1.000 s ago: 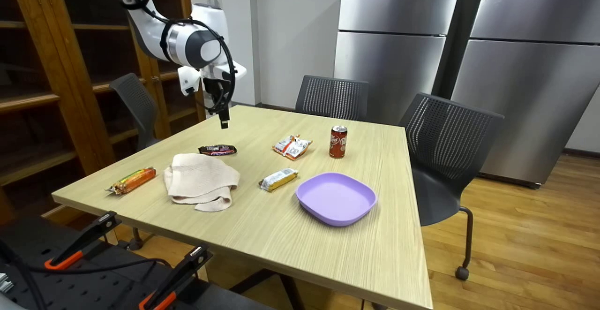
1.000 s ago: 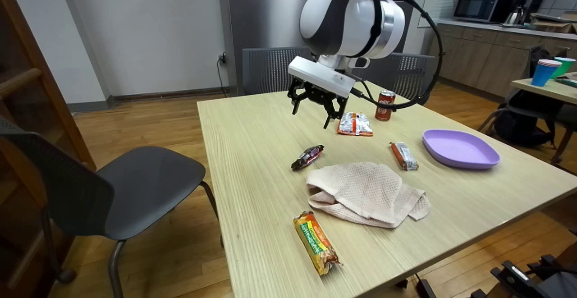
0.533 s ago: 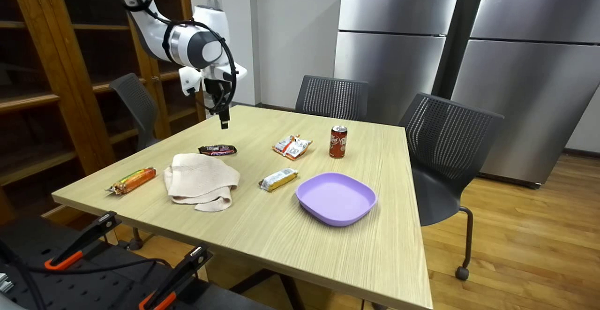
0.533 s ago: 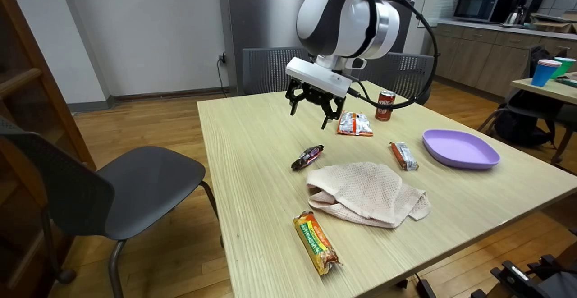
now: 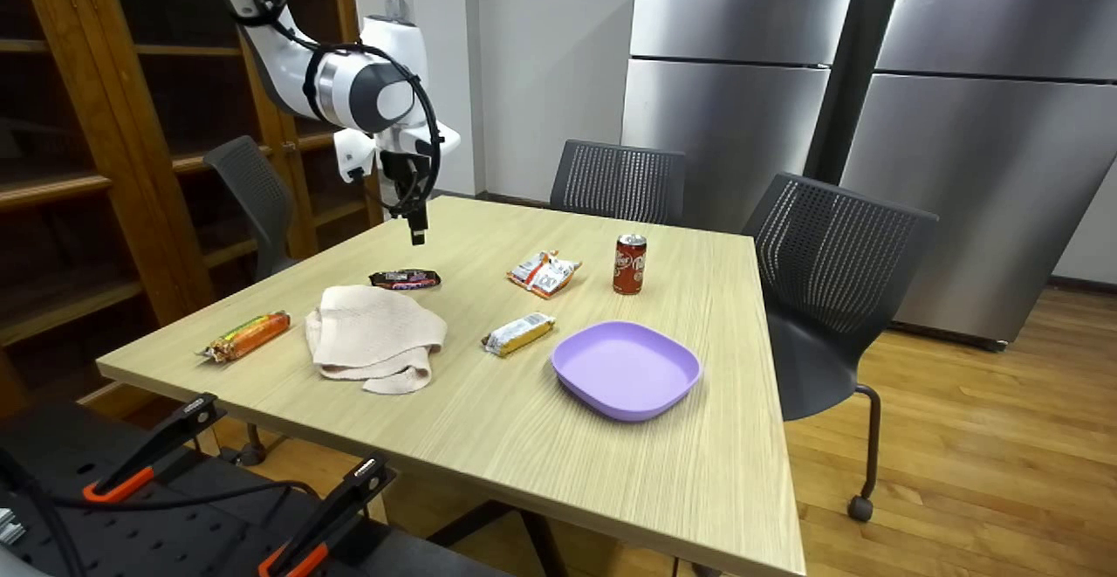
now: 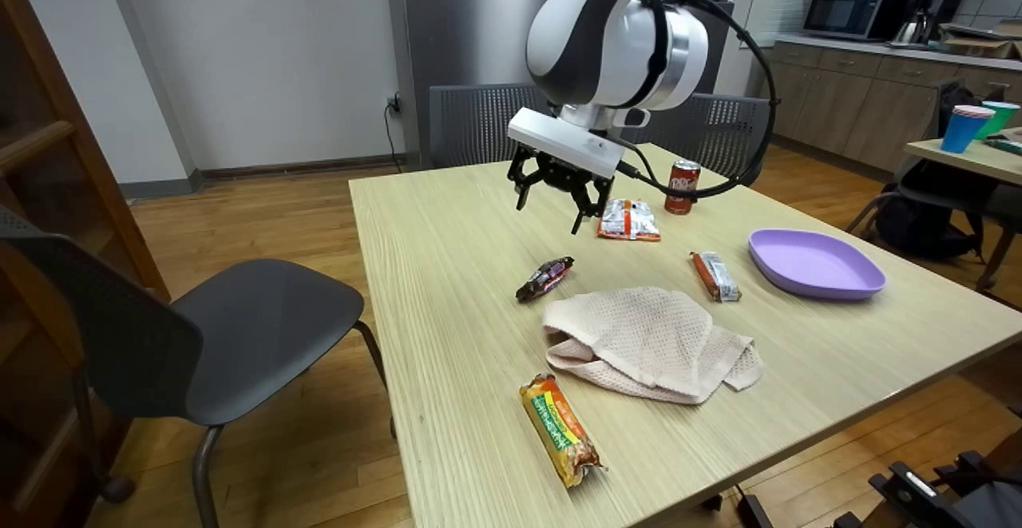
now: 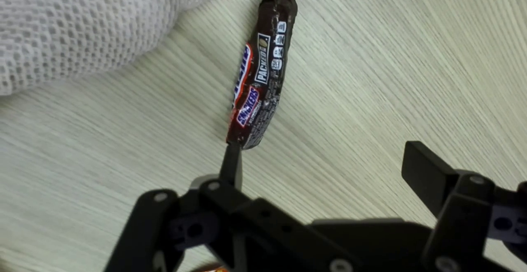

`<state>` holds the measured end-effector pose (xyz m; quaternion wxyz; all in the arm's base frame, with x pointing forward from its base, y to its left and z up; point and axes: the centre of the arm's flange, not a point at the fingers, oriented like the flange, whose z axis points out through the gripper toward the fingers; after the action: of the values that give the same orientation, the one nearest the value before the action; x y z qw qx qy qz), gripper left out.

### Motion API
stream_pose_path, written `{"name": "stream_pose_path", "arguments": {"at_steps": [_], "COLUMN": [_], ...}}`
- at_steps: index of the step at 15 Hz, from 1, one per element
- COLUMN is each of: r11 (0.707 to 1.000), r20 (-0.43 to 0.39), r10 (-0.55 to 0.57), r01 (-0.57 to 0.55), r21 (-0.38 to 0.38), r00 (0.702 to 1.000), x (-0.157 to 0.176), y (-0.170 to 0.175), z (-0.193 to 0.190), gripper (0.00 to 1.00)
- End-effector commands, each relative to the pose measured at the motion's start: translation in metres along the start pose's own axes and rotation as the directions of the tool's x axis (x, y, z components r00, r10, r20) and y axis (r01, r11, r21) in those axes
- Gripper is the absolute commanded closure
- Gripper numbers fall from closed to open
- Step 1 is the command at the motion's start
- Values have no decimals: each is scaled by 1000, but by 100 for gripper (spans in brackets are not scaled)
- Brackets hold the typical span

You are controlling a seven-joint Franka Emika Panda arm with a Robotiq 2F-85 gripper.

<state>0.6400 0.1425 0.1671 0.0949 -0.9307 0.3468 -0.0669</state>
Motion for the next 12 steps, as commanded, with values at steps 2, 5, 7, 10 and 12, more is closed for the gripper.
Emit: {"name": "stream_pose_path", "arguments": {"at_steps": [2, 5, 7, 10, 12], "r11": [1000, 999, 999, 999, 999], "r20": [30, 45, 52, 40, 33], "r10": [4, 4, 7, 12, 17], "r01": [-3, -3, -5, -10, -15], "r21": [-14, -32, -37, -38, -42], "r00": [1000, 999, 999, 999, 999], "x": [-6, -10, -11, -12, -11], "y": [4, 10, 13, 11, 10], "z": [16, 26, 34, 44, 50], "gripper": [0, 0, 0, 0, 0]}}
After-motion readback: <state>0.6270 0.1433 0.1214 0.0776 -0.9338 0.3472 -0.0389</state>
